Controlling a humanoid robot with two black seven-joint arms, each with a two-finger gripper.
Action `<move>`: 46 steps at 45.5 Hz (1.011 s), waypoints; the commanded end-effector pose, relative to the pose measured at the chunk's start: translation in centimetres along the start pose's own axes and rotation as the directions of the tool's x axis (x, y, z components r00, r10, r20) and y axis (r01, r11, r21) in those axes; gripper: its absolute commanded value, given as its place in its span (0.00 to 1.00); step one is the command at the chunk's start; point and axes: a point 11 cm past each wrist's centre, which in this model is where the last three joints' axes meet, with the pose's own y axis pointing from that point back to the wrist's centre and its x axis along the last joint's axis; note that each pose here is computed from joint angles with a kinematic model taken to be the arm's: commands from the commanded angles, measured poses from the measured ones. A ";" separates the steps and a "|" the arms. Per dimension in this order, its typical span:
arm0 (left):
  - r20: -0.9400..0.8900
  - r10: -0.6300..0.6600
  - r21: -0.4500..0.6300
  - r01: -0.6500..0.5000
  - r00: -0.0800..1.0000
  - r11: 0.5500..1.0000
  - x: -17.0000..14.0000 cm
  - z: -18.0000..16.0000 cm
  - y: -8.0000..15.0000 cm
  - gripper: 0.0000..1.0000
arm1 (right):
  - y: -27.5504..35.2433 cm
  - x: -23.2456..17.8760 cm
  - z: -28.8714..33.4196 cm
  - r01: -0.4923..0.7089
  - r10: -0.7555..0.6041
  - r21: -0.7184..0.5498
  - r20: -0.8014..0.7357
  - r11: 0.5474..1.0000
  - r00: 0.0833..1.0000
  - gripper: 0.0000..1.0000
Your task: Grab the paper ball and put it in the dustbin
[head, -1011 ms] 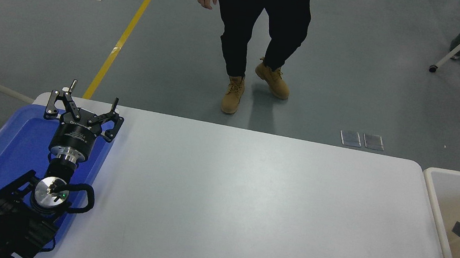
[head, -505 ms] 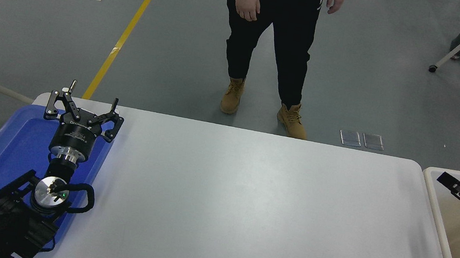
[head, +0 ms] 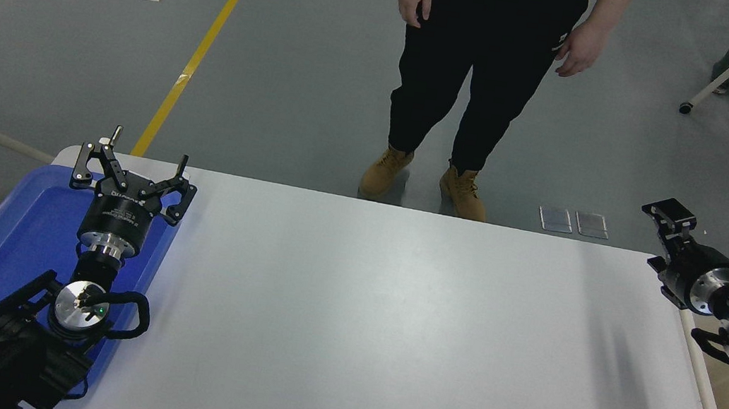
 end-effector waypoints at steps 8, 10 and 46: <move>0.000 0.001 -0.001 -0.001 1.000 1.000 0.0 0.0 0.0 1.00 | -1.2 -6.4 -1.6 0.162 -0.207 0.131 0.520 0.978 0.829 1.00; 0.000 0.001 -0.001 -0.001 1.000 1.000 0.0 0.0 0.0 1.00 | -1.2 -6.9 -1.5 0.182 -0.234 0.149 0.546 0.972 0.804 1.00; -0.001 -0.002 0.001 0.002 1.000 1.000 0.0 0.0 0.0 1.00 | -0.4 -12.7 1.7 0.252 -0.393 0.305 0.774 0.919 0.496 1.00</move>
